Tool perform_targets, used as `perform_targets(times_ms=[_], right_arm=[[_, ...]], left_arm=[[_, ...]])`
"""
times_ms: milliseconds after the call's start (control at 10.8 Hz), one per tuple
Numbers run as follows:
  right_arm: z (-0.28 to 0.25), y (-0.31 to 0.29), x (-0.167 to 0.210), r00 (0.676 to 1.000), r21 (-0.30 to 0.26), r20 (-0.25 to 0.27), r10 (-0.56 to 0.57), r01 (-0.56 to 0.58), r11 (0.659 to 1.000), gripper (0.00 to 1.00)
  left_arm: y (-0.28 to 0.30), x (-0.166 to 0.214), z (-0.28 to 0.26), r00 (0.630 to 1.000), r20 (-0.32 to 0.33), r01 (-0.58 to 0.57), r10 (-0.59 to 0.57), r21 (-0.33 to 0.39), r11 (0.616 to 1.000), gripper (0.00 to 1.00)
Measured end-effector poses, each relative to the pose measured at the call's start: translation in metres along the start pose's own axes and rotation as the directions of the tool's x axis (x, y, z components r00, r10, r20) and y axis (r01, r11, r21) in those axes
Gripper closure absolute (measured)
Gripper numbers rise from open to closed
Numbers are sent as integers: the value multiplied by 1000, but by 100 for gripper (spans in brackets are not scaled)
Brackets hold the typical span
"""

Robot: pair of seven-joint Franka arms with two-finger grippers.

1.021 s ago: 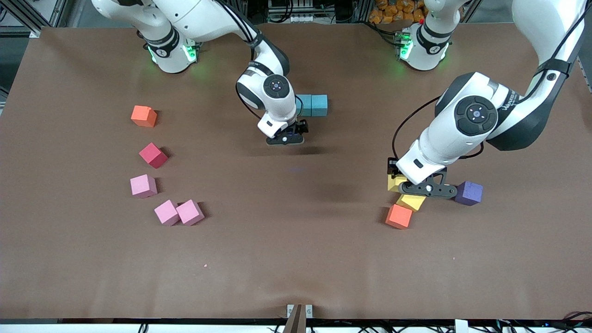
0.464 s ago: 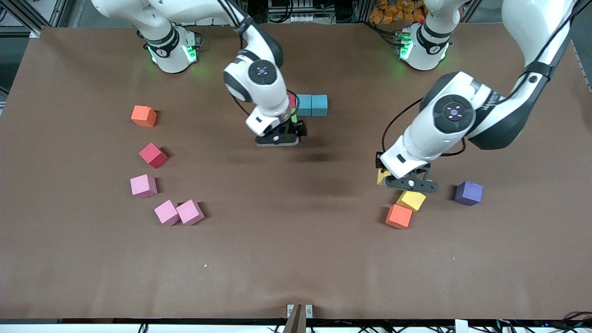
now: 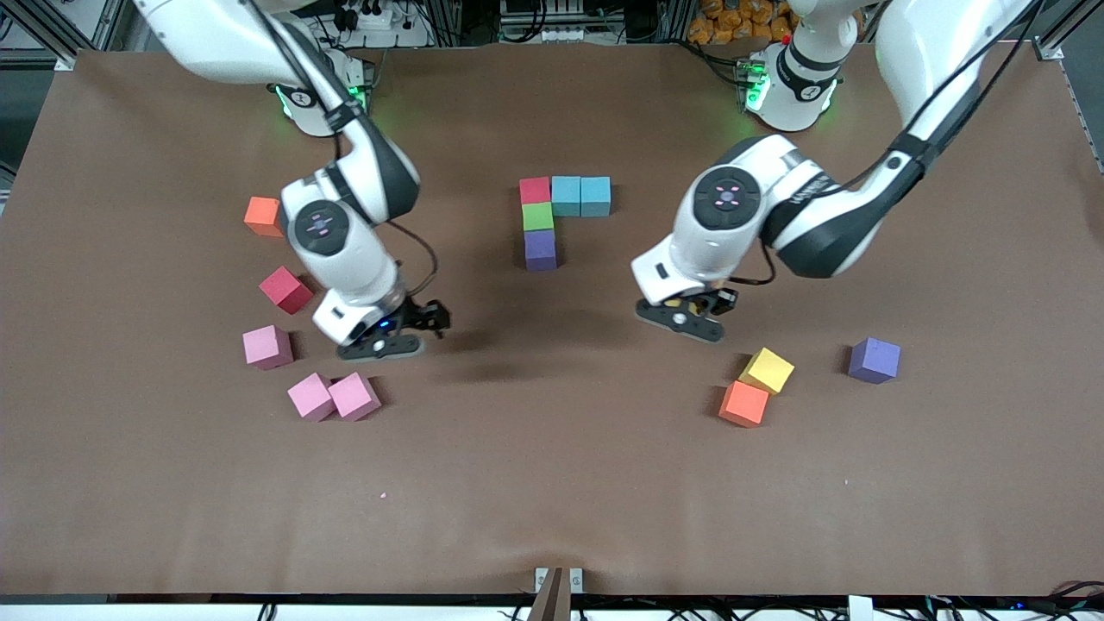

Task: Arrange 11 blocks into digit 3
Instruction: 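Grasp the pink block with the right gripper while the left gripper lowers yellow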

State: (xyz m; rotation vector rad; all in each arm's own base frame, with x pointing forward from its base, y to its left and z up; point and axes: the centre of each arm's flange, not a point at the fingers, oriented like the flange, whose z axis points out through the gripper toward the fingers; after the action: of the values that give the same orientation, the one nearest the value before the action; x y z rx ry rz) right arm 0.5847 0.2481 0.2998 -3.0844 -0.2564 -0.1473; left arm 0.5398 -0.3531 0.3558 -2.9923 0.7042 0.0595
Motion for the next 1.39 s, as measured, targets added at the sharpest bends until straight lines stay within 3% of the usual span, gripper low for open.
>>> perform_targets(times_ms=[186,464,928,1392], right_arm=[[-2,35,12,994,-4,-2,-108,108,994,0],[12,75,25,987,-2,8,-159,159,987,0],[32,90,36,963,12,17,-270,270,963,0],[65,109,56,937,26,21,-348,348,937,0]], left_arm=[[29,-2,11,990,2,-139,139,32,990,46],[86,-10,29,948,0,-317,318,77,945,46],[153,-39,81,830,-64,-551,554,58,832,46],[180,-72,108,698,-47,-713,715,49,699,46]])
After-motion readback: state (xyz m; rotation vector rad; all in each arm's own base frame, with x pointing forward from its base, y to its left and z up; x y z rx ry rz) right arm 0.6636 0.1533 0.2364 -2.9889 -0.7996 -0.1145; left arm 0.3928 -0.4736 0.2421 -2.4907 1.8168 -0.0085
